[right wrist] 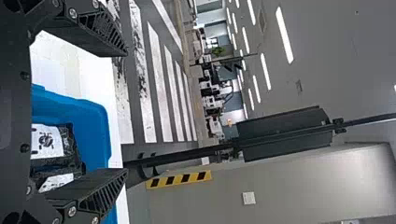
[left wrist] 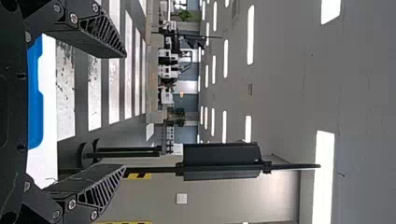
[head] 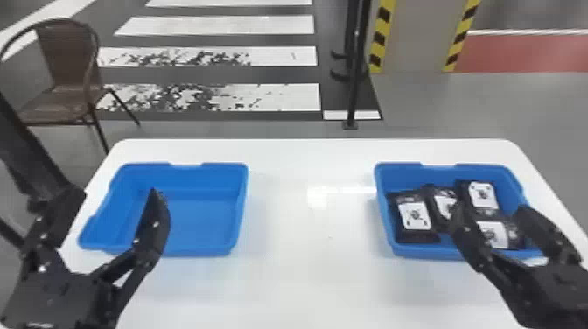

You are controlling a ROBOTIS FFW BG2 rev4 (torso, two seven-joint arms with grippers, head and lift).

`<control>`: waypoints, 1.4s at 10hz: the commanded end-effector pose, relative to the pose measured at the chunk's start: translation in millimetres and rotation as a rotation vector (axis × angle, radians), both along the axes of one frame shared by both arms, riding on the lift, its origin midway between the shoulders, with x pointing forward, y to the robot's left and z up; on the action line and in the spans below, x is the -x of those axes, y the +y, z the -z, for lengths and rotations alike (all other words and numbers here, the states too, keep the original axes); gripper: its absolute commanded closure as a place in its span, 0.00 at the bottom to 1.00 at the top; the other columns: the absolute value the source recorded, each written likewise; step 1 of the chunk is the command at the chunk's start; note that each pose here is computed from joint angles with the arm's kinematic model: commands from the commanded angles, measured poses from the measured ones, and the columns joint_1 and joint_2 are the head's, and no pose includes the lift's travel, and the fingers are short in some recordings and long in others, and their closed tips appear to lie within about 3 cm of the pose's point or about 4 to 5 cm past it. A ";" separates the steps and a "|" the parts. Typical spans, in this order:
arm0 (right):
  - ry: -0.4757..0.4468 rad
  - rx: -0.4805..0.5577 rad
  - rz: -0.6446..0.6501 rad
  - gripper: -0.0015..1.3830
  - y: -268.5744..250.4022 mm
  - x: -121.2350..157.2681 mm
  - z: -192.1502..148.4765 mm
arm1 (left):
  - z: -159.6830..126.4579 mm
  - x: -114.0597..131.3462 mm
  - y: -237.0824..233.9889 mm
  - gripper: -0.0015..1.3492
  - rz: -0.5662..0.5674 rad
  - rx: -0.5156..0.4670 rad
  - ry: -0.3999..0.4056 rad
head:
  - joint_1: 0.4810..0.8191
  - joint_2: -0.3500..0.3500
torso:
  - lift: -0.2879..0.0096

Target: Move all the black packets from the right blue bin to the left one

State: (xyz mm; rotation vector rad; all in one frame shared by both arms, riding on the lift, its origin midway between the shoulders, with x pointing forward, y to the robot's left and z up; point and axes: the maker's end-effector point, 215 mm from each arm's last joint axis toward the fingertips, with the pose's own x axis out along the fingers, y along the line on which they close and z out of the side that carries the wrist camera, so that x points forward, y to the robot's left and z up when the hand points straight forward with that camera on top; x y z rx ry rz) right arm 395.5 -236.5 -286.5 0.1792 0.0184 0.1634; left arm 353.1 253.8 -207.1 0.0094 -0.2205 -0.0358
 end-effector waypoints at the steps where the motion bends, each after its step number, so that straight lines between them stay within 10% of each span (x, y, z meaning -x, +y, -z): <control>1: 0.020 0.025 0.018 0.11 -14.3 -10.0 2.1 | -0.4 0.0 -0.1 0.15 0.001 0.000 -0.001 | 0.63 0.54 | 0.50; 5: 0.197 0.159 0.042 0.11 -45.9 -37.8 17.5 | 1.5 -0.1 1.5 0.15 -0.001 -0.002 0.004 | 0.63 0.47 | 0.50; 14: 0.472 0.109 -0.067 0.11 -53.1 -105.7 125.6 | 4.2 -3.4 -0.1 0.15 0.004 0.000 0.009 | 0.63 0.42 | 0.50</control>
